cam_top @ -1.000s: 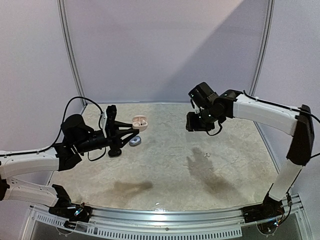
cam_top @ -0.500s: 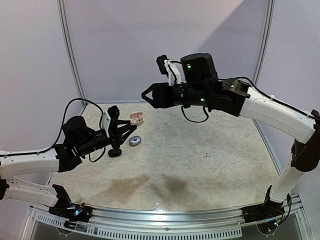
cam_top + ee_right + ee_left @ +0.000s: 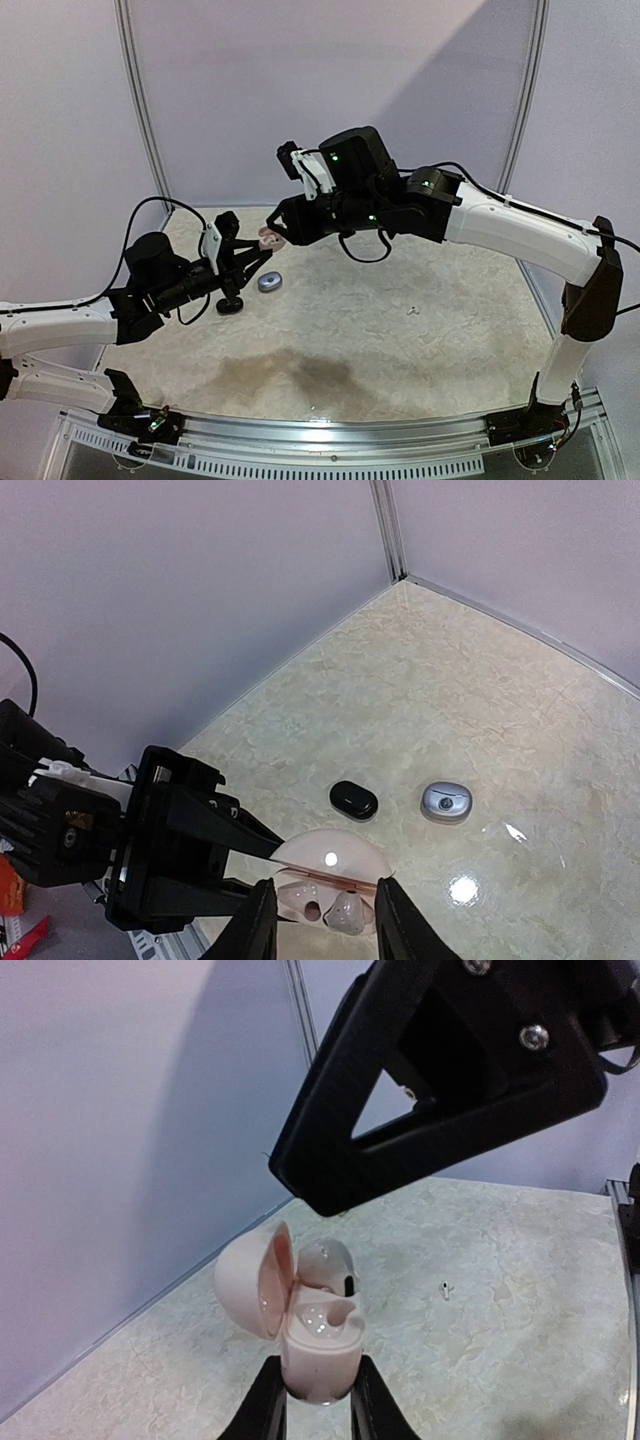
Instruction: Insert the wireless bluetooth earbuds into the charging case
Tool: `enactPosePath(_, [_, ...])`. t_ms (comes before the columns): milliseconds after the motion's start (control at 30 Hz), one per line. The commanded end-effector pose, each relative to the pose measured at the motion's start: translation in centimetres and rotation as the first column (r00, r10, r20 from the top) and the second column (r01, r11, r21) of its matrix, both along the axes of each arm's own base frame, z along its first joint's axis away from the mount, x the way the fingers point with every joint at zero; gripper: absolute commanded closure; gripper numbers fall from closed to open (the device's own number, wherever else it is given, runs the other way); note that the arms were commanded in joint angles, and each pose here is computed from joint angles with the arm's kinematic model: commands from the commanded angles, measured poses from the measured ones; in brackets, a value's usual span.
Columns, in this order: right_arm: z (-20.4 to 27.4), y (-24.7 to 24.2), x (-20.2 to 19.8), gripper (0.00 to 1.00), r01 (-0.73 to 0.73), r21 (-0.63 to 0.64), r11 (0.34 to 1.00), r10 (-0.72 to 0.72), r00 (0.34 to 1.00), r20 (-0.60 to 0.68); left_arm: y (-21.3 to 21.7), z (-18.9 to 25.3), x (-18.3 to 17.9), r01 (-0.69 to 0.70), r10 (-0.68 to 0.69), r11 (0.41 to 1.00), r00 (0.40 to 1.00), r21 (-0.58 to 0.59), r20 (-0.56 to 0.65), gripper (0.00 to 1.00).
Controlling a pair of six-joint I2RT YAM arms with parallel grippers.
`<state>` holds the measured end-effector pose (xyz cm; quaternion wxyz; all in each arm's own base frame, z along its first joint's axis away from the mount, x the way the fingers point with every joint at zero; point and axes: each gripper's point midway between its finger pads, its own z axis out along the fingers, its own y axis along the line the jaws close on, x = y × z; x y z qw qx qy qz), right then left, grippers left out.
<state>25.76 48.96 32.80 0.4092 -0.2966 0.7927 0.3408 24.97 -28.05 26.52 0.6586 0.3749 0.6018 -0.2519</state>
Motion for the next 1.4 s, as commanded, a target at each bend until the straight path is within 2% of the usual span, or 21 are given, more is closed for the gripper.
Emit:
enactPosePath(0, [0.0, -0.1, -0.2, 0.66, -0.001, -0.024, 1.000, 0.001, 1.000, 0.006, -0.2, -0.1, -0.4, 0.007, -0.007, 1.000, 1.000, 0.007, 0.001, 1.00])
enactPosePath(667, [-3.7, 0.4, 0.1, 0.77, 0.007, -0.122, 0.992, -0.014, 0.999, -0.050, -0.1, 0.1, -0.3, -0.001, 0.001, 1.000, 1.000, 0.010, 0.011, 1.00])
enactPosePath(867, [-4.0, 0.6, 0.2, 0.76, 0.008, -0.126, 0.992, -0.015, 0.998, -0.054, -0.1, 0.0, -0.3, 0.002, -0.002, 1.000, 1.000, 0.011, 0.010, 1.00])
enactPosePath(1000, [-4.2, 1.0, 0.2, 0.81, -0.002, -0.125, 0.992, -0.005, 0.998, -0.059, -0.1, 0.2, -0.4, 0.003, -0.003, 1.000, 1.000, 0.012, 0.021, 1.00])
enactPosePath(1267, [-5.2, 1.7, -0.2, 0.78, -0.034, -0.138, 0.990, 0.019, 0.995, -0.103, 0.5, 0.7, 0.6, -0.073, 0.072, 0.997, 0.996, 0.015, 0.054, 1.00])
enactPosePath(1367, [-5.7, 1.8, 0.1, 0.81, -0.010, -0.141, 0.990, -0.005, 0.994, -0.109, 0.6, 1.1, 0.7, -0.099, 0.096, 0.995, 0.990, 0.032, 0.104, 1.00])
